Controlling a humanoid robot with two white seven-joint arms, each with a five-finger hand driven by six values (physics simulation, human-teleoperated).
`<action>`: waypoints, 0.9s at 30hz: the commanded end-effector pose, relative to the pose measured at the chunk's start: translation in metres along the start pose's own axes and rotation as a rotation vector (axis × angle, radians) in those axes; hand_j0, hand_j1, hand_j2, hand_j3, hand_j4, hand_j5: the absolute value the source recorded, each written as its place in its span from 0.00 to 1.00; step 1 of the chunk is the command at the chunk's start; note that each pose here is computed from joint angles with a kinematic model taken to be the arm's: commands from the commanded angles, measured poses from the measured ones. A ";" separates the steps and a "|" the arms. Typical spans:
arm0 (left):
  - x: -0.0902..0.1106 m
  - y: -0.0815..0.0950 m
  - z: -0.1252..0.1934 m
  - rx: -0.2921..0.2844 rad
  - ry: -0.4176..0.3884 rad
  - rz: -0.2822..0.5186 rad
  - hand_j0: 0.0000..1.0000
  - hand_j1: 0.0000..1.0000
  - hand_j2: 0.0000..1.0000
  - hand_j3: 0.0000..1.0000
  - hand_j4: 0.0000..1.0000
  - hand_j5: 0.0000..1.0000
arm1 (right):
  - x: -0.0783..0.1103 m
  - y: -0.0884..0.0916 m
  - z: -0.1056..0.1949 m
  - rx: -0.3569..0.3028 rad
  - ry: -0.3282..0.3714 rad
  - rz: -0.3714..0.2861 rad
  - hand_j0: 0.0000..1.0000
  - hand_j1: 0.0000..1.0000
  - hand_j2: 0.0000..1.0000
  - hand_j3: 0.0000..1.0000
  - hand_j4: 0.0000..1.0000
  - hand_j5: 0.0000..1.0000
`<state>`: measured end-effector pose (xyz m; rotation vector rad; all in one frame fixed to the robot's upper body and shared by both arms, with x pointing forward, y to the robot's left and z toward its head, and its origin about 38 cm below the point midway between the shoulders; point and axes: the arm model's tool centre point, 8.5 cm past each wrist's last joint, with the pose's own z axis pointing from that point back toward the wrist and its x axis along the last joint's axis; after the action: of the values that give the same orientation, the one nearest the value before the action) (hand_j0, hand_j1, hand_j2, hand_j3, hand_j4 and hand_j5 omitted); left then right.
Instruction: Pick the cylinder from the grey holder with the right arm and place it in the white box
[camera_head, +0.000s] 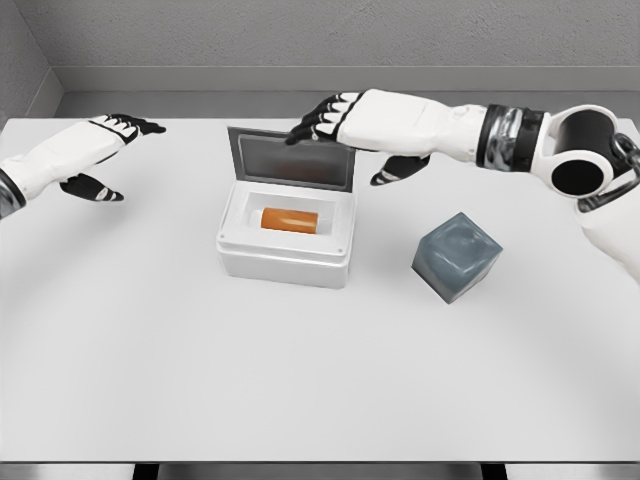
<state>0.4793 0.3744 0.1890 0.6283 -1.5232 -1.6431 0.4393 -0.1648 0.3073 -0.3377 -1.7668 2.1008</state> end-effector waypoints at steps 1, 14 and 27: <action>-0.002 0.003 0.001 0.016 0.007 0.014 1.00 1.00 1.00 1.00 1.00 1.00 | 0.006 -0.035 0.044 -0.057 0.041 0.103 1.00 1.00 1.00 1.00 1.00 1.00; 0.022 0.008 -0.098 -0.117 -0.035 0.155 1.00 1.00 1.00 1.00 1.00 1.00 | -0.012 0.001 0.146 -0.027 0.125 0.101 1.00 1.00 1.00 1.00 1.00 1.00; 0.034 0.003 -0.121 -0.181 -0.045 0.158 1.00 1.00 1.00 1.00 1.00 1.00 | -0.010 0.011 0.143 -0.018 0.117 0.080 1.00 1.00 1.00 1.00 1.00 1.00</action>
<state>0.5567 0.2789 0.1783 0.3742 -1.3907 -1.6672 0.3874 -0.2986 0.3221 -0.5374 -1.7282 2.0803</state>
